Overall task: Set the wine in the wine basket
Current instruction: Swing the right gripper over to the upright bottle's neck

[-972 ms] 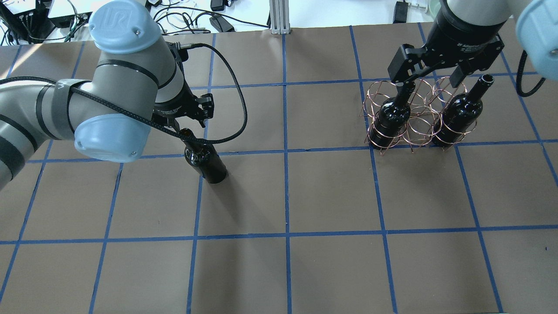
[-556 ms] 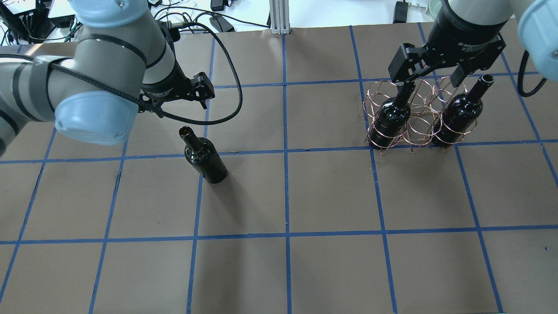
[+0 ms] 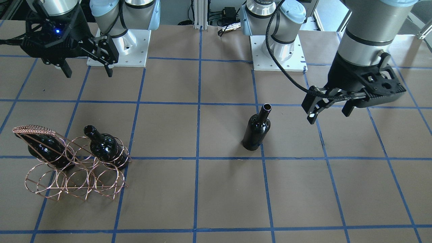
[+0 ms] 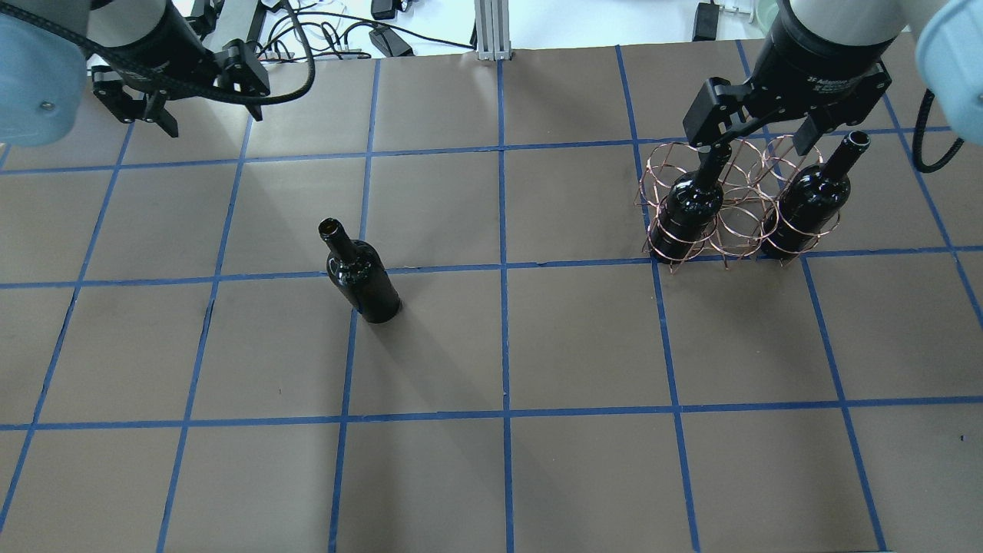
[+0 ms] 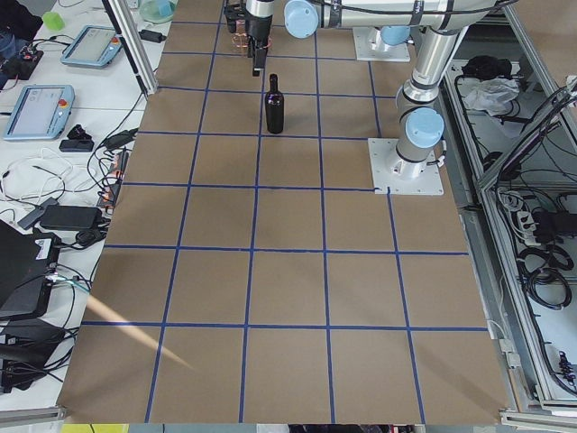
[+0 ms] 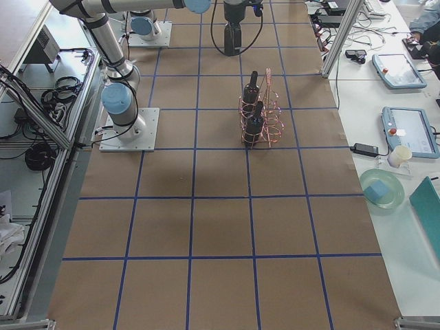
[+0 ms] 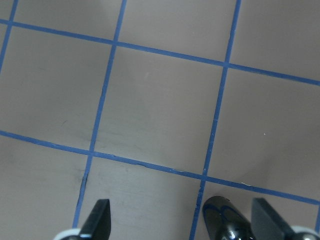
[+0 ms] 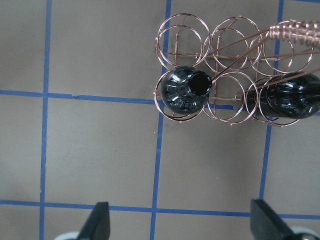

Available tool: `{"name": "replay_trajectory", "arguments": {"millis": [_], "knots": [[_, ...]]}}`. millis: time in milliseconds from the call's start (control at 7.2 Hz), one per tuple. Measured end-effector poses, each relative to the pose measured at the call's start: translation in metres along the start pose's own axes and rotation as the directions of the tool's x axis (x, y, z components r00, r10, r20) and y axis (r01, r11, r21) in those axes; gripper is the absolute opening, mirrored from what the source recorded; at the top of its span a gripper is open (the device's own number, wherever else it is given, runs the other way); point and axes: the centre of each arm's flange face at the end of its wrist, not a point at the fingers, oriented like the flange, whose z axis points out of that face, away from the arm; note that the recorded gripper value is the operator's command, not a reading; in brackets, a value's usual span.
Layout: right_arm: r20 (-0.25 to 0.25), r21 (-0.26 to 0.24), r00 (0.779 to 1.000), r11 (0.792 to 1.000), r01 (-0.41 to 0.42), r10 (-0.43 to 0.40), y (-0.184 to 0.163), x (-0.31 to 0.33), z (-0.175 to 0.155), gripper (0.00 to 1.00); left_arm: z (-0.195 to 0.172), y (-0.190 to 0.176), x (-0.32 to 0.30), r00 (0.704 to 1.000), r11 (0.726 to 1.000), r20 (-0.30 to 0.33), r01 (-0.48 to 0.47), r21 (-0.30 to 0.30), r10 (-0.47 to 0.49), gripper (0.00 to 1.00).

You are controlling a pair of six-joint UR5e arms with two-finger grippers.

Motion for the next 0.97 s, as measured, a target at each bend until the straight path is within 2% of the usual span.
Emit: {"name": "replay_trajectory", "arguments": {"millis": [417,694,972], "knots": [[0.013,0.027,0.996,0.996,-0.084,0.084,-0.001,-0.056,-0.003,1.00,0.004,-0.018,-0.057,0.996,0.996,-0.011,0.092,-0.004,-0.092,1.00],[-0.001,0.032,0.993,0.993,-0.115,0.115,-0.004,-0.139,0.022,0.99,0.009,-0.018,-0.087,0.990,0.988,0.006,0.142,-0.054,-0.142,1.00],[-0.004,0.028,0.983,0.982,-0.185,0.185,-0.005,-0.232,0.047,0.98,0.018,-0.018,-0.108,0.985,0.980,0.022,0.171,-0.099,-0.170,1.00]]}}
